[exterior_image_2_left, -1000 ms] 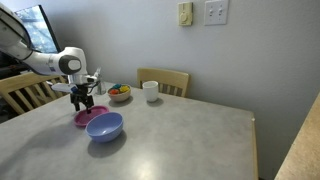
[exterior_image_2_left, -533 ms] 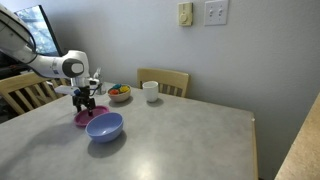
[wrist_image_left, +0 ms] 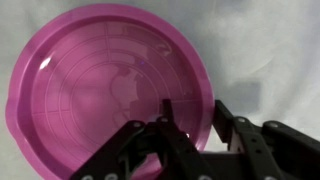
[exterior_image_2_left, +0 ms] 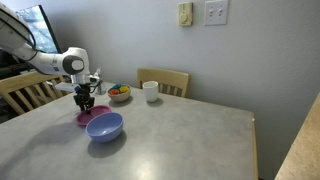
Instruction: Put the pink lid on the bowl
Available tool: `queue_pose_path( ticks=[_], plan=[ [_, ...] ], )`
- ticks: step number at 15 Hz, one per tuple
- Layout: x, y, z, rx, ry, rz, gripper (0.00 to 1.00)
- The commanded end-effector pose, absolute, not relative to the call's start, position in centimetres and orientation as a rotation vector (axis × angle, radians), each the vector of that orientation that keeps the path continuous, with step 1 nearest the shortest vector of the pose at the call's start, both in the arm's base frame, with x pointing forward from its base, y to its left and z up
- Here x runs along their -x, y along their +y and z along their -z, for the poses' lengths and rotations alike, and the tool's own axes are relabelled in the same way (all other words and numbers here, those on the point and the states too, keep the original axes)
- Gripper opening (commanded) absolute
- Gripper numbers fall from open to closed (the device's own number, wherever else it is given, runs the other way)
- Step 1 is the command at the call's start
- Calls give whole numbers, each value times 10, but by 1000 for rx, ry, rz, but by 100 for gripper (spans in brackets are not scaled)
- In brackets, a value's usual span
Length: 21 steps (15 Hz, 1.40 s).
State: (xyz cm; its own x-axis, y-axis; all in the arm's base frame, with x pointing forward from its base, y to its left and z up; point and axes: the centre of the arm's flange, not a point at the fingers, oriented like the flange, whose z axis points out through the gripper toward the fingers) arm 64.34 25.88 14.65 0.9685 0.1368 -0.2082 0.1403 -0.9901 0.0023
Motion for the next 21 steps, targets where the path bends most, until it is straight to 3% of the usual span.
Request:
queue_pose_path(
  ticks=[1,3,5,21],
  plan=[
    [-646,253,-138,-3102,248,360,16],
    [-647,254,-140,-3100,261,360,4],
    [-647,255,-141,-3094,277,362,0],
    [-608,303,-255,-2762,247,536,3]
  ],
)
